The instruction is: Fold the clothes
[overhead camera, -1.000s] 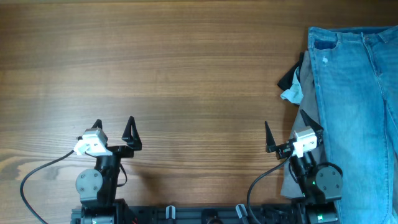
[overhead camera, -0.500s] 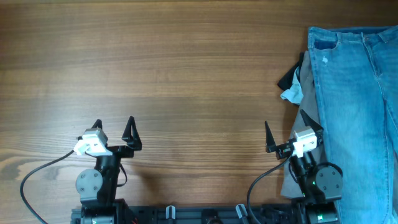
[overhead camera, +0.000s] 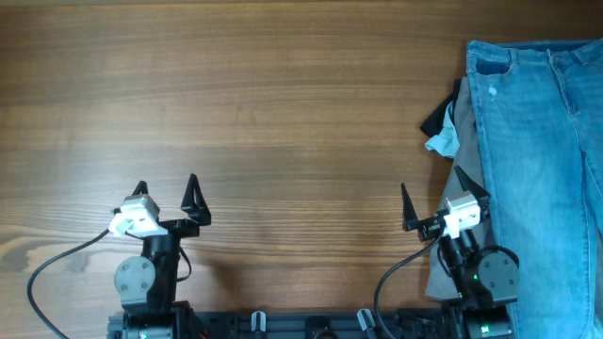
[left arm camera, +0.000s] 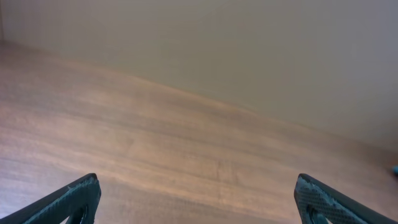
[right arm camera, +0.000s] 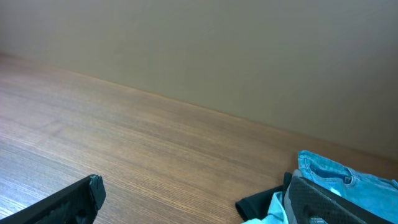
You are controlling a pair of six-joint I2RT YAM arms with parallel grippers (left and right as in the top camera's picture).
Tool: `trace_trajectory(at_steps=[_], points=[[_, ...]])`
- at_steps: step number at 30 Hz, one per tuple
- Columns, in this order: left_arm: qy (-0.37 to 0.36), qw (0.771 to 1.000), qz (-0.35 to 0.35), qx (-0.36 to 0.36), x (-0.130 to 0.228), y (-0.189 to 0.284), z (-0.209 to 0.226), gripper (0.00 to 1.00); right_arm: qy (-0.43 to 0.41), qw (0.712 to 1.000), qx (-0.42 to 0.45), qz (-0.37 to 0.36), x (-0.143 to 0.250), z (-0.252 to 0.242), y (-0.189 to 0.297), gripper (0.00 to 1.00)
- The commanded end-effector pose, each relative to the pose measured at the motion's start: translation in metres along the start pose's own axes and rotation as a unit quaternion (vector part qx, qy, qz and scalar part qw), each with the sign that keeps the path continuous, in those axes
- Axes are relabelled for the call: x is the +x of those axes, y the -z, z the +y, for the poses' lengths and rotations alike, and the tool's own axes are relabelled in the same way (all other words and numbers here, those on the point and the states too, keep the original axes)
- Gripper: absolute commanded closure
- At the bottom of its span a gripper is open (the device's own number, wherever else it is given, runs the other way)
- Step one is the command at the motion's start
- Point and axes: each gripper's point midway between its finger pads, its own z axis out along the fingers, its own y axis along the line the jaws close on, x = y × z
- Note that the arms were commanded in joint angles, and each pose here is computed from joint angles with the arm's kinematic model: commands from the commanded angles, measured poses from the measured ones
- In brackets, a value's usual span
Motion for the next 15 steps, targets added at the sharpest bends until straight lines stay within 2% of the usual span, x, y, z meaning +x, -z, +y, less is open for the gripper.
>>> trace_trajectory(at_steps=[1,6,8,12,15], points=[[-0.01,0.999,0.016,0.046,0.007,0.001,-0.015,0.0,0.002,1.0,-0.008,-0.006,-0.002,0.003,0.0,0.0],[-0.009,0.999,0.011,0.05,0.005,0.001,-0.017,0.0,-0.021,1.0,-0.016,-0.012,-0.005,0.005,0.0,0.0],[0.0,0.998,-0.011,0.057,-0.008,0.002,-0.021,0.0,-0.042,0.998,-0.026,-0.027,-0.017,0.007,0.002,0.0],[-0.005,0.994,-0.094,0.052,-0.073,0.015,-0.032,0.0,-0.056,0.997,-0.017,-0.056,-0.066,-0.002,0.013,0.0],[-0.002,0.995,-0.098,0.031,-0.112,0.024,-0.037,0.0,-0.059,0.997,0.025,-0.03,-0.098,-0.022,0.022,0.0]])
